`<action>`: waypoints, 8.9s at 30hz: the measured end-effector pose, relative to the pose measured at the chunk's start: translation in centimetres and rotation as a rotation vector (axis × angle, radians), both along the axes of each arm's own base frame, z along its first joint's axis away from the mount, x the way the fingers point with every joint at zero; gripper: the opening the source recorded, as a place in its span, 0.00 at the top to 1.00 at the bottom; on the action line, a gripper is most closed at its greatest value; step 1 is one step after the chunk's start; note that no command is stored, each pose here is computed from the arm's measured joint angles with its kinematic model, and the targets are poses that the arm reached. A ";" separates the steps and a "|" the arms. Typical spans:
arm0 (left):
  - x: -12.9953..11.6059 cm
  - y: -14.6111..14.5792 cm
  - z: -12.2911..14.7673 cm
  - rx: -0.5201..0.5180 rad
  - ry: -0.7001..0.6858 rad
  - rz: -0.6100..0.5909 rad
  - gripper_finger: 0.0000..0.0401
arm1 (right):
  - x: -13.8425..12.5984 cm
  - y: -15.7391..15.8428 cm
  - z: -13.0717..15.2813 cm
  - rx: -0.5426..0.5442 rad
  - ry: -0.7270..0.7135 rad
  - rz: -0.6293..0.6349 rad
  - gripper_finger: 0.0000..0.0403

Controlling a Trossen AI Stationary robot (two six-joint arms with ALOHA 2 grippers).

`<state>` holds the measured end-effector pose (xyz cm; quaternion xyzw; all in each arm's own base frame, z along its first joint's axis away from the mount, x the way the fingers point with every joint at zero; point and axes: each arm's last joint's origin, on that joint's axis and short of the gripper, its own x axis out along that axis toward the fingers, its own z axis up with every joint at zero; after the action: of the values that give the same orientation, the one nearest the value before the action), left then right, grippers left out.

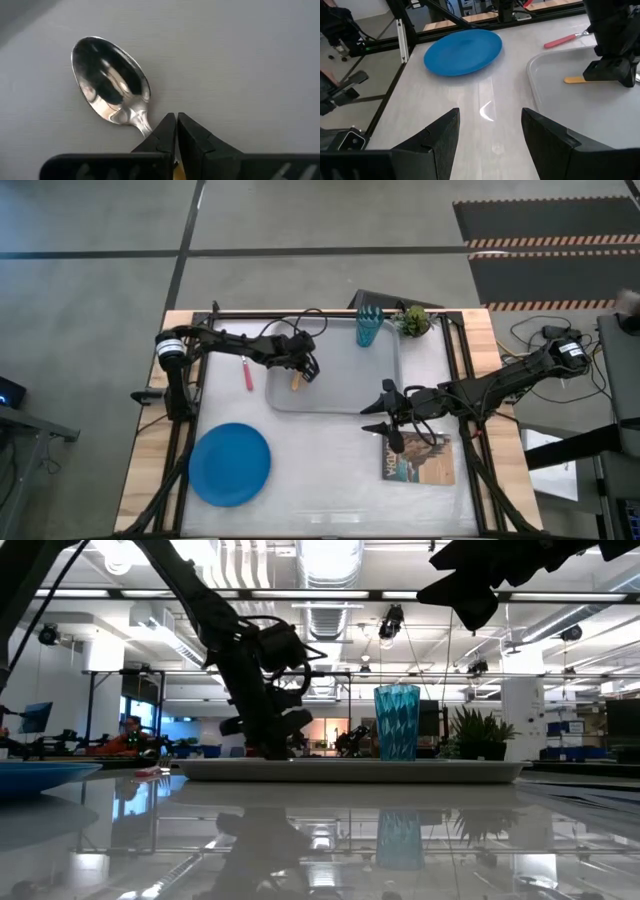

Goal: Pick and place plate/cup/fork/spoon on tray
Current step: Put the yellow spoon to the left side of the tray, then put the red fork on the tray to the left side of the yellow spoon, then put the blue plate on the tray to the right side of the yellow spoon

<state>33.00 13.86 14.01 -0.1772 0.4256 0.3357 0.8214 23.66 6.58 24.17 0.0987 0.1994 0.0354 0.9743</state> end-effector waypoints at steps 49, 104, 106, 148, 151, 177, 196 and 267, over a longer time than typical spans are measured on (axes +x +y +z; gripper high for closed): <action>-6.9 -0.4 7.4 0.034 0.086 0.247 1.00 | 0.0 0.0 -0.2 0.012 0.006 -0.004 0.50; -14.8 -2.8 -1.1 -0.138 0.125 0.641 0.90 | -0.5 1.0 -0.7 -0.014 0.019 0.060 0.50; -14.8 -2.8 -1.1 -0.130 0.122 0.646 0.95 | -0.5 1.0 -0.7 -0.014 0.019 0.059 0.50; -5.2 -4.3 3.2 -0.025 -0.141 0.523 0.95 | -0.7 1.4 -0.7 0.005 0.027 0.092 0.50; -5.0 -4.1 2.3 -0.023 -0.117 0.548 0.95 | -0.7 1.6 -0.7 0.004 0.028 0.101 0.50; -4.8 -4.1 1.9 -0.026 -0.092 0.522 0.80 | -0.8 1.8 -0.7 0.008 0.028 0.106 0.50; -7.9 -15.4 11.0 -0.421 -0.304 -0.046 0.80 | -0.8 1.7 -0.7 0.008 0.021 0.098 0.50; -9.6 -24.5 9.9 -0.360 -0.058 -0.083 0.98 | -0.8 2.0 -0.5 -0.001 0.001 0.124 0.50</action>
<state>23.43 -10.59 23.87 -0.3134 0.4618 0.2147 0.8016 22.87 8.62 23.67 0.0857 0.2056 0.0955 0.9702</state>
